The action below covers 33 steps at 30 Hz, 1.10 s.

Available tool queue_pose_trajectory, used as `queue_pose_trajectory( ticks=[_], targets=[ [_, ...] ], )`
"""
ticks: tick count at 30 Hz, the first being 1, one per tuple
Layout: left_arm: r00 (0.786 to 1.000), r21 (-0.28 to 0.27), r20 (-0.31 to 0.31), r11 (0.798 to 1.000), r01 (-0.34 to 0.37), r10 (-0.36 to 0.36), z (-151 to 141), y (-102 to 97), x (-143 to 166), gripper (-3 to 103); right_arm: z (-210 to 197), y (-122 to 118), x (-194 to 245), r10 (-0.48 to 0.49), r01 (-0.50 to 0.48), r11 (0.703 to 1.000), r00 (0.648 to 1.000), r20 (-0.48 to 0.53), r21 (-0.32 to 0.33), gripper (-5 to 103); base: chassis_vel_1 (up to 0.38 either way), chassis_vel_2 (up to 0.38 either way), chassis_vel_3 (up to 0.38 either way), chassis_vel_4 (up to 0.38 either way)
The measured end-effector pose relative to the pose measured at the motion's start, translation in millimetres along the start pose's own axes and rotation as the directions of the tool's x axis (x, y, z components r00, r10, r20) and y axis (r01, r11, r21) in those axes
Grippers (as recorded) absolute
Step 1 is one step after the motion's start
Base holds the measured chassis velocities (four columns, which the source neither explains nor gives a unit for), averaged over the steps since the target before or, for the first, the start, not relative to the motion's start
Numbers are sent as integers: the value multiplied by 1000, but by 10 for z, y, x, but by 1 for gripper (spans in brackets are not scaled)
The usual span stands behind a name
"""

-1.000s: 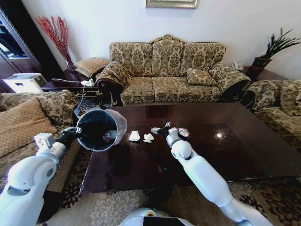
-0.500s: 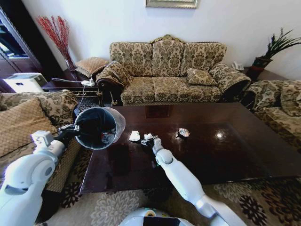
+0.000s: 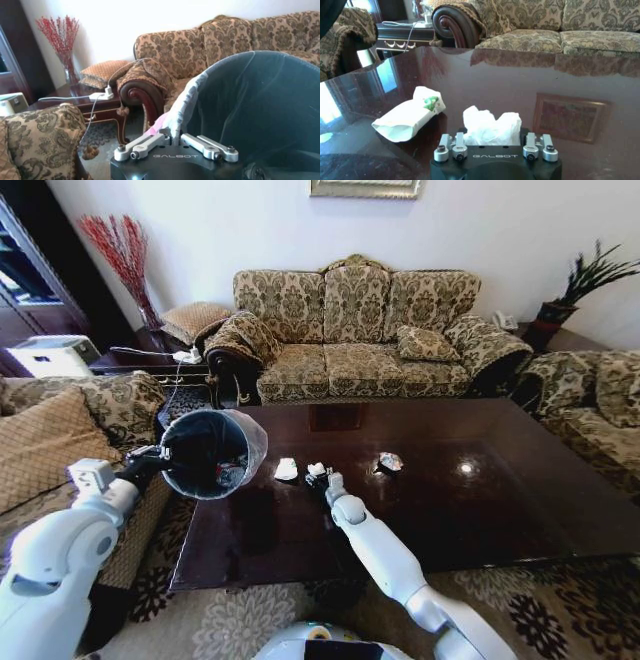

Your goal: Move to the front of the table and place the trash on the table into the trash bin.

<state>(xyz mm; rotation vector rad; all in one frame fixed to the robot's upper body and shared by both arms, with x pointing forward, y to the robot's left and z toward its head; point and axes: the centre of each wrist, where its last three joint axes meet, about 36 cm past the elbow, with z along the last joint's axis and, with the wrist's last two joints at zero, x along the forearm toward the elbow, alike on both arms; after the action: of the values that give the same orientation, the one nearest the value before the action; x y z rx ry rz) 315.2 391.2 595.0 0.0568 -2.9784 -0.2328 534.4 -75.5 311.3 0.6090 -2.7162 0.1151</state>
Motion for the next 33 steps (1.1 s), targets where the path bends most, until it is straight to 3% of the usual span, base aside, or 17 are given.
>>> queue_pose_trajectory(
  ticks=[8, 13, 15, 17, 20, 21, 23, 25, 26, 27, 28, 30, 31, 33],
  targets=[
    [1000, -9, 4, 1000, -6, 6, -18, -11, 16, 0, -57, -99, 64, 15, -15, 1000, 1000, 26, 7, 31, 0, 0, 0, 0],
    [1000, -9, 2, 1000, -9, 9, -12, -20, 26, 0, -457, -313, 264, 50, -56, 998, 986, 158, 29, 15, 0, 0, 0, 0],
    [1000, -6, 0, 1000, -22, 22, -3, -25, 28, 0, -1067, -484, 543, 48, -57, 998, 957, 286, 23, 4, 0, 0, 0, 0],
    [1000, -4, 0, 1000, -25, 25, 1, -30, 26, 0, -1222, -513, 621, 42, -51, 998, 949, 313, 23, 4, 0, 0, 0, 0],
    [999, 11, -3, 999, -39, 39, 13, -64, -7, 0, -2001, -549, 1064, -42, 17, 998, 899, 436, 60, 1, 0, 0, 0, 0],
    [999, 11, -3, 999, -39, 39, 13, -64, -7, 0, -2001, -549, 1064, -42, 17, 998, 899, 436, 60, 1, 0, 0, 0, 0],
    [998, 24, -16, 998, -54, 54, 8, -101, -28, 0, -2491, -341, 1395, -157, 118, 987, 857, 492, 109, 0, 0, 0, 0, 0],
    [998, 27, -20, 998, -58, 59, 2, -108, -31, 0, -2573, -277, 1455, -182, 143, 983, 848, 497, 116, 0, 0, 0, 0, 0],
    [997, 31, -30, 997, -71, 72, -22, -124, -42, 0, -2843, 6, 1656, -278, 238, 961, 812, 514, 145, 0, 0, 0, 0, 0],
    [996, 29, -34, 997, -77, 78, -40, -130, -47, 0, -2931, 139, 1727, -322, 280, 947, 797, 511, 160, 0, 0, 0, 0, 0],
    [996, 29, -34, 997, -77, 78, -40, -130, -47, 0, -2931, 139, 1727, -322, 280, 947, 797, 511, 160, 0, 0, 0, 0, 0],
    [995, 23, -41, 996, -91, 92, -82, -139, -51, 0, -3066, 448, 1866, -430, 379, 902, 764, 481, 205, 0, 0, 0, 0, 0],
    [995, 23, -41, 996, -91, 92, -82, -139, -51, 0, -3066, 448, 1866, -430, 379, 902, 764, 481, 205, 0, 0, 0, 0, 0],
    [993, 20, -53, 994, -108, 109, -133, -142, -51, 0, -3075, 723, 1949, -513, 461, 858, 743, 430, 228, 0, 0, 0, 0, 0]
  ],
)
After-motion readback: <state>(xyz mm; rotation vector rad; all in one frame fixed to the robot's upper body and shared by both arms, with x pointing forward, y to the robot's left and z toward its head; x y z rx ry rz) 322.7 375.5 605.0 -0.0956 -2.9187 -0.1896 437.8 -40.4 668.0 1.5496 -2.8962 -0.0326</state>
